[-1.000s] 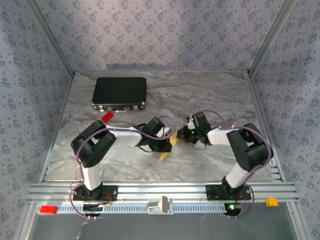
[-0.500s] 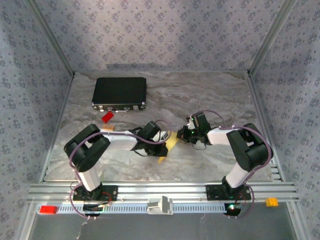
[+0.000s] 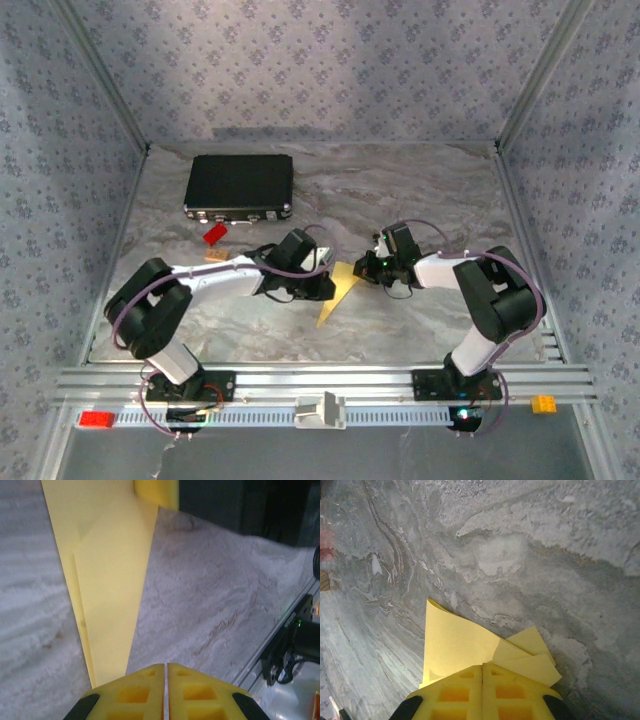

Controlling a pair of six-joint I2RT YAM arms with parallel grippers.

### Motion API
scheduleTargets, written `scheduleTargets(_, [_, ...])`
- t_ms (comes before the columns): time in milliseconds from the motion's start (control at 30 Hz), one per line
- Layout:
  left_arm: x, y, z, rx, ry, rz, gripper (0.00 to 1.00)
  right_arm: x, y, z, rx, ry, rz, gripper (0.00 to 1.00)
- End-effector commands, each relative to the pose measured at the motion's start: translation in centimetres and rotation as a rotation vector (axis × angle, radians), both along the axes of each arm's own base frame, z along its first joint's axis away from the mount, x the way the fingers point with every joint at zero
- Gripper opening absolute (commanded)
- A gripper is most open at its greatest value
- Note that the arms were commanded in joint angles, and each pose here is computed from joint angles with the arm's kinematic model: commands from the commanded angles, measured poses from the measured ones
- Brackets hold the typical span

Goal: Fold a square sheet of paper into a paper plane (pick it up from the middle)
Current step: Fold the wing for the fifth time at the center of the table.

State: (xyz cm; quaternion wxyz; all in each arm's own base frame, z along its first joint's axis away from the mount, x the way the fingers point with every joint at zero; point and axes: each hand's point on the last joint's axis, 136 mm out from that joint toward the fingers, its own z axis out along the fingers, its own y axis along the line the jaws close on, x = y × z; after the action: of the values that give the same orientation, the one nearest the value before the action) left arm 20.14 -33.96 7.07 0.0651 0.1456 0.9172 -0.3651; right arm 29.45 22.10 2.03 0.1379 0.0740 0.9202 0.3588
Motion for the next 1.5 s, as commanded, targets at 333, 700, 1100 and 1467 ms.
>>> scheduleTargets(333, [1.2, -1.3, -6.4, 0.117, 0.098, -0.034, 0.0, -0.2, -0.9, -0.5, -0.058, 0.031, -0.006, 0.03])
scheduleTargets(700, [-0.1, 0.1, -8.4, 0.136, 0.148, 0.017, 0.0, 1.5, -0.6, 3.6, -0.016, -0.08, -0.012, 0.05])
scheduleTargets(1100, [-0.1, 0.3, -8.3, 0.13, 0.147, 0.037, 0.0, 2.4, -3.2, -0.4, -0.051, -0.012, -0.083, 0.04])
scheduleTargets(1467, [1.1, -0.7, -6.1, 0.087, 0.067, 0.083, 0.0, 1.6, -4.8, 5.3, -0.034, -0.117, -0.145, 0.07])
